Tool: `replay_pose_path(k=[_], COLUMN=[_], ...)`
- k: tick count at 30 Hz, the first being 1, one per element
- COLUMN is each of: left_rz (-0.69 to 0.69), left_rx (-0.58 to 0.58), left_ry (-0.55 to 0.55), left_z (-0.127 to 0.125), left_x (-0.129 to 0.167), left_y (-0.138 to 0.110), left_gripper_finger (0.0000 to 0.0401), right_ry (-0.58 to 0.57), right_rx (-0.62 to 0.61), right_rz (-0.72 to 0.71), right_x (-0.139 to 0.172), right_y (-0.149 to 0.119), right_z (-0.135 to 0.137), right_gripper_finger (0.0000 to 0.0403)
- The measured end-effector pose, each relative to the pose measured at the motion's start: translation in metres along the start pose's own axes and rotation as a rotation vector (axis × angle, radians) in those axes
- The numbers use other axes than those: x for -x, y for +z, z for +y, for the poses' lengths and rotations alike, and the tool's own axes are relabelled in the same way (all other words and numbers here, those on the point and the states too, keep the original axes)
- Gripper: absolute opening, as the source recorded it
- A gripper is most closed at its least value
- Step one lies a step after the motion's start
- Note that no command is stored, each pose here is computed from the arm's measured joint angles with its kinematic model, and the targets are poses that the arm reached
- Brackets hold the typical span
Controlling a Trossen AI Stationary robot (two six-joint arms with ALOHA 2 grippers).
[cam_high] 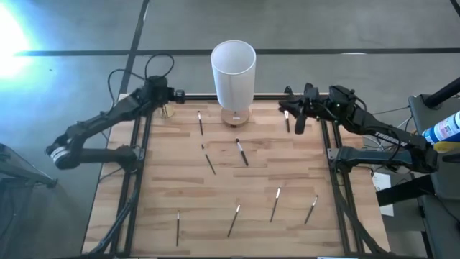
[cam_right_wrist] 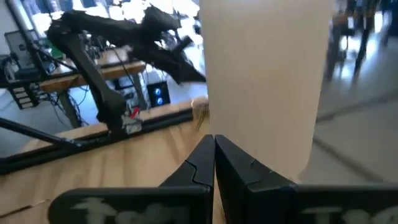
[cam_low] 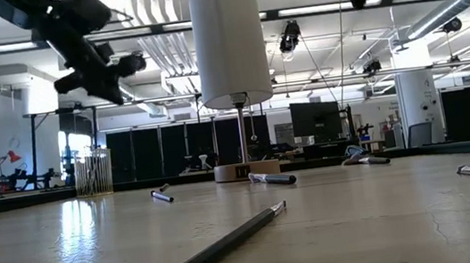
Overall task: Pick & Place Makeup Brushes
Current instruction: Put the eyeshadow brush into the makeup holder
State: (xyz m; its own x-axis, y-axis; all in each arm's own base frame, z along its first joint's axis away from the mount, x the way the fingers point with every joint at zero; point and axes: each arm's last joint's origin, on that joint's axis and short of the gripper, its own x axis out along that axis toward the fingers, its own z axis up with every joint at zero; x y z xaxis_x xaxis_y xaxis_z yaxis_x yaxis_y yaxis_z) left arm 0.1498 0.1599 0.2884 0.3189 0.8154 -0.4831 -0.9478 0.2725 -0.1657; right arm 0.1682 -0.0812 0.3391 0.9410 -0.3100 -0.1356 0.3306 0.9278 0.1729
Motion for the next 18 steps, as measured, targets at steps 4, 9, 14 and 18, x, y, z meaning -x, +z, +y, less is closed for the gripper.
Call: replay_pose_path(k=[4,9,14,18], left_rz=[-0.027,-0.055,-0.094,-0.107], left_rx=[-0.09,-0.113,-0.076,-0.033], left_ry=[-0.295,-0.692,-0.887,-0.934], left_z=[-0.013,-0.024,-0.025,-0.021], left_x=[0.014,0.026,0.034,0.035], left_y=[-0.012,-0.036,-0.065,-0.084], left_gripper_finger=[0.0003,0.0001,0.0,0.0], right_ry=[-0.101,-0.173,-0.191,-0.202], right_rx=[-0.09,-0.202,-0.333,-0.464], right_rz=[0.083,0.15,0.195,0.271], right_x=[-0.005,-0.018,-0.028,-0.029], right_y=[-0.018,-0.041,-0.059,-0.075], right_z=[0.009,0.032,0.062,0.088], right_gripper_finger=[0.0008,0.0008,0.0008,0.0008])
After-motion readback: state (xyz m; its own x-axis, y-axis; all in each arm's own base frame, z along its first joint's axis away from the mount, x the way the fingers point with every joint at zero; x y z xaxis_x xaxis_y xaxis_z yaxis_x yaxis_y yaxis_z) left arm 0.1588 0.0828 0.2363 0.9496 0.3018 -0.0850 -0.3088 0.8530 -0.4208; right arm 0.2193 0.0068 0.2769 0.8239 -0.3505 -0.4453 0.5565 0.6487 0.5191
